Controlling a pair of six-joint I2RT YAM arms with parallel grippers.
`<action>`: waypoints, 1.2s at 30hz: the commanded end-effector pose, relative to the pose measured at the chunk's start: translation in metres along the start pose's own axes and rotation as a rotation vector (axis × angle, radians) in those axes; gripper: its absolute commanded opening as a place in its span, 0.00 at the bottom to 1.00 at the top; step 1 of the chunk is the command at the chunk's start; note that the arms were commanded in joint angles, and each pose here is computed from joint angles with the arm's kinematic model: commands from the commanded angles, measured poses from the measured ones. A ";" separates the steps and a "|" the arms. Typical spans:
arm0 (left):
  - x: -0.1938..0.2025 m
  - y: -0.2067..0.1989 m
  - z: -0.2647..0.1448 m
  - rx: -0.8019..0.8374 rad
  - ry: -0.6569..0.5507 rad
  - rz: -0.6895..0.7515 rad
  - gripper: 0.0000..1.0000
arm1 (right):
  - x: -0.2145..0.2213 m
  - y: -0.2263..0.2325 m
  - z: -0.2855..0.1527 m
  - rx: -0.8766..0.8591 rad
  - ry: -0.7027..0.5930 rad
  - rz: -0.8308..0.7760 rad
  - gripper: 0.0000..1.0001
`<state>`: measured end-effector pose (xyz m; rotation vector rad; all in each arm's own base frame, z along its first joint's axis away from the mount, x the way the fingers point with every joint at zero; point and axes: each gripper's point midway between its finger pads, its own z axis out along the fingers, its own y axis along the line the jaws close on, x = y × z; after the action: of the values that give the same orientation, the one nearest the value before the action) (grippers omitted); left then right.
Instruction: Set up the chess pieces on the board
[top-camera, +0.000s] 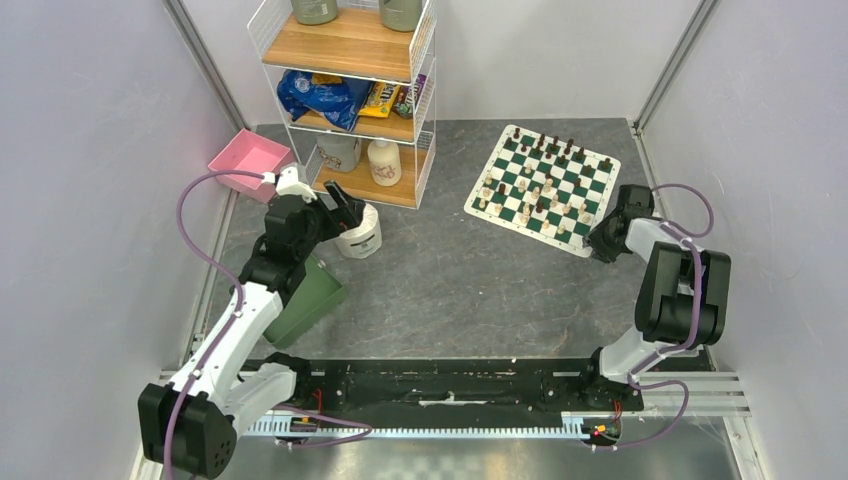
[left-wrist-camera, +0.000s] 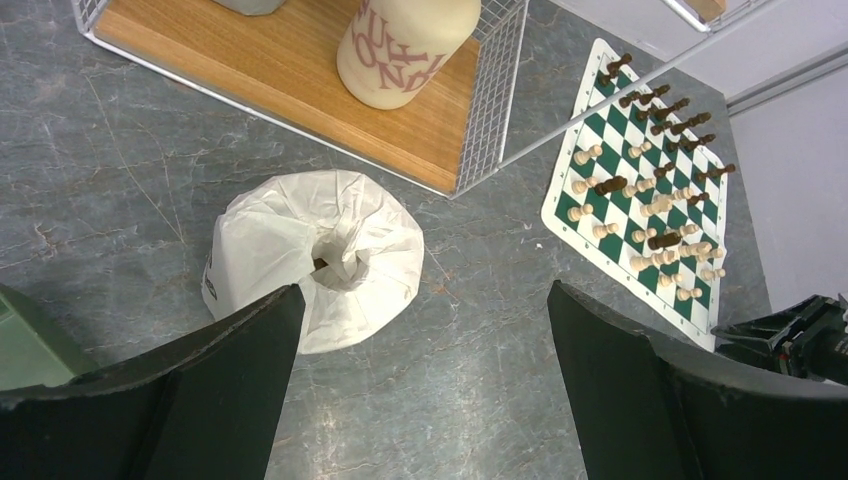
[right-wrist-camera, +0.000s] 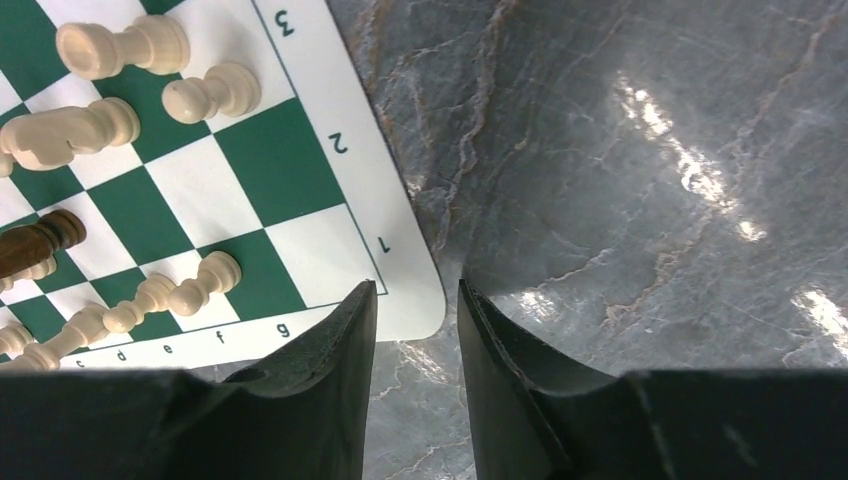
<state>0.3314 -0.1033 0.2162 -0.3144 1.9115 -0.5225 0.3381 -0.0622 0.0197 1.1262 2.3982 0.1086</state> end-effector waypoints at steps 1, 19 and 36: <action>-0.005 0.002 0.004 0.000 -0.030 0.039 1.00 | 0.008 0.001 0.006 0.030 0.033 -0.055 0.41; -0.006 0.006 0.004 -0.019 -0.031 0.053 1.00 | 0.013 -0.002 0.003 0.059 0.042 -0.101 0.05; -0.008 0.007 0.003 -0.019 -0.024 0.075 1.00 | 0.058 0.010 -0.016 0.005 0.079 -0.181 0.02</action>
<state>0.3323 -0.0985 0.2077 -0.2928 1.9322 -0.4785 0.3263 -0.0238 0.0159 0.9446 2.5105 0.0836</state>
